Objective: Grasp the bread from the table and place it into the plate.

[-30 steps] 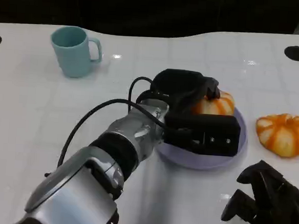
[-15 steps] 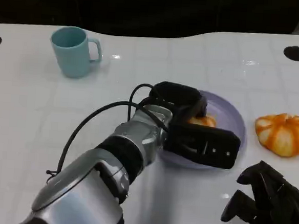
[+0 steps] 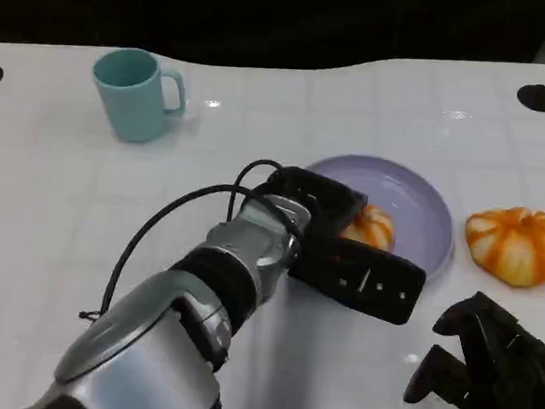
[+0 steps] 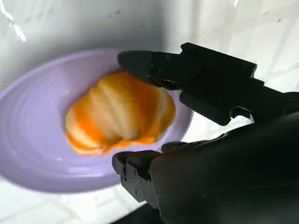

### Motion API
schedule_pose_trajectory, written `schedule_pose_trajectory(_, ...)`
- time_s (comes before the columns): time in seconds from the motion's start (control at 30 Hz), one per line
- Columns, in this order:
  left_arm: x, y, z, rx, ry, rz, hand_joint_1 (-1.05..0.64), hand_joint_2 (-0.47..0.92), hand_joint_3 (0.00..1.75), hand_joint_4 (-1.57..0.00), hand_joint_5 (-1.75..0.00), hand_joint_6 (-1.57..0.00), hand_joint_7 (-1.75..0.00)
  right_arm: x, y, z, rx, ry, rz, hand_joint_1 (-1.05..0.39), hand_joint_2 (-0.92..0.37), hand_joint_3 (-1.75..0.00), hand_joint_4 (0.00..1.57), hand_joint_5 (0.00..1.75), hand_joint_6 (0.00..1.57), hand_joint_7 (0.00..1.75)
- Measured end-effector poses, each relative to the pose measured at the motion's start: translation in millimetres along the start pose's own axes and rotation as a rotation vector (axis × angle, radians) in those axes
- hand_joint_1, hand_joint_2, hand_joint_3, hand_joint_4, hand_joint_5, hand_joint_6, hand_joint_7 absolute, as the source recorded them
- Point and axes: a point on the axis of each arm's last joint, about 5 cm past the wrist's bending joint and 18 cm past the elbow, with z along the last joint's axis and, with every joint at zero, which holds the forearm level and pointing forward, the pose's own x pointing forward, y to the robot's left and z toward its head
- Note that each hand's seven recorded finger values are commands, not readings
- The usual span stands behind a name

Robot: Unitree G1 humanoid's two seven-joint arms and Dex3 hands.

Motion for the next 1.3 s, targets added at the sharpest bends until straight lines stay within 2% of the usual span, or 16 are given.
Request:
schedule_pose_trajectory(0.17, -1, 4.6, -8.4, -0.102, -0.006, -0.068, -0.96, 0.92, 0.48, 0.0, 0.0, -0.01, 0.0, 1.1, -0.4, 0.0, -0.001, 0.001, 0.001, -0.47, -0.92, -0.31, 0.61, 1.75, 0.52, 1.57)
schedule_pose_trajectory(0.33, -2, 11.3, -13.1, -0.162, -0.027, -0.059, -0.93, 0.92, 0.48, -0.04, -0.02, -0.07, -0.03, 1.9, -1.3, -0.7, 0.0, 0.003, -0.001, -0.47, -0.92, -0.31, 0.61, 1.75, 0.52, 1.57)
schedule_pose_trajectory(0.4, -3, 15.8, -14.8, -0.222, -0.076, -0.021, -0.89, 0.92, 0.46, -0.08, -0.04, -0.12, -0.05, 2.6, -1.8, -0.5, 0.0, 0.001, -0.001, -0.48, -0.92, -0.3, 0.61, 1.75, 0.52, 1.58)
schedule_pose_trajectory(0.5, -6, 26.5, -18.5, -0.321, -0.155, 0.091, -0.83, 0.92, 0.43, -0.12, -0.06, -0.17, -0.07, 3.2, -2.9, 0.3, 0.001, -0.002, -0.005, -0.49, -0.92, -0.28, 0.62, 1.75, 0.51, 1.59)
schedule_pose_trajectory(0.67, -11, 32.9, -28.5, -0.461, -0.217, 0.178, -0.8, 0.92, 0.42, -0.15, -0.08, -0.21, -0.07, 3.3, -3.9, 0.7, 0.002, -0.004, -0.009, -0.49, -0.92, -0.27, 0.62, 1.75, 0.51, 1.59)
schedule_pose_trajectory(0.7, -11, 33.0, -29.7, -0.465, -0.217, 0.181, -0.76, 0.92, 0.37, -0.23, -0.13, -0.28, -0.1, 3.3, -4.0, 0.7, 0.002, -0.004, -0.01, -0.48, -0.92, -0.28, 0.62, 1.75, 0.51, 1.6)
schedule_pose_trajectory(0.77, -13, 30.6, -34.8, -0.593, -0.245, 0.213, -0.69, 0.92, 0.32, -0.32, -0.2, -0.37, -0.14, 3.8, -3.8, 0.8, 0.002, -0.004, -0.008, -0.49, -0.92, -0.28, 0.62, 1.75, 0.51, 1.61)
schedule_pose_trajectory(0.8, -15, 27.8, -38.5, -0.699, -0.268, 0.235, -0.61, 0.92, 0.29, -0.34, -0.5, -0.47, -0.13, 4.1, -3.9, 0.9, 0.002, -0.004, -0.007, -0.49, -0.92, -0.26, 0.62, 1.75, 0.5, 1.61)
schedule_pose_trajectory(0.83, -17, 24.3, -43.0, -0.825, -0.293, 0.259, -0.57, 0.92, 0.28, -0.32, -0.72, -0.52, -0.12, 4.3, -4.0, 1.0, 0.002, -0.003, -0.008, -0.49, -0.92, -0.26, 0.62, 1.75, 0.5, 1.61)
schedule_pose_trajectory(0.9, -22, 14.9, -52.8, -1.074, -0.333, 0.296, -0.54, 0.92, 0.3, -0.35, -0.94, -0.62, -0.14, 4.2, -4.3, 0.9, 0.004, 0.001, -0.01, -0.49, -0.92, -0.26, 0.62, 1.75, 0.5, 1.61)
schedule_pose_trajectory(1.07, -36, -1.0, -69.7, -1.369, -0.373, 0.329, -0.54, 0.92, 0.37, -0.49, -1.1, -0.75, -0.22, 5.2, -4.3, 1.2, 0.004, 0.001, -0.008, -0.48, -0.92, -0.27, 0.62, 1.75, 0.49, 1.62)
schedule_pose_trajectory(1.17, -49, -9.0, -76.3, -1.554, -0.425, 0.336, -0.57, 0.92, 0.39, -0.52, -1.14, -0.76, -0.24, 5.7, -4.7, 0.9, 0.007, 0.002, -0.008, -0.49, -0.92, -0.27, 0.63, 1.75, 0.5, 1.63)
schedule_pose_trajectory(1.2, -53, -12.3, -78.2, -1.609, -0.445, 0.333, -0.59, 0.92, 0.37, -0.52, -1.19, -0.75, -0.32, 5.5, -5.0, 0.8, 0.008, 0.003, -0.01, -0.5, -0.92, -0.26, 0.63, 1.75, 0.49, 1.62)
schedule_pose_trajectory(1.23, -57, -15.5, -79.4, -1.66, -0.457, 0.323, -0.59, 0.92, 0.38, -0.52, -1.22, -0.68, -0.5, 5.5, -5.3, 0.8, 0.008, 0.004, -0.011, -0.5, -0.92, -0.26, 0.62, 1.75, 0.49, 1.62)
schedule_pose_trajectory(1.3, -65, -23.1, -82.3, -1.777, -0.49, 0.316, -0.6, 0.92, 0.39, -0.53, -1.27, -0.6, -0.74, 5.5, -5.4, 0.8, 0.008, 0.005, -0.012, -0.5, -0.92, -0.25, 0.62, 1.75, 0.49, 1.62)
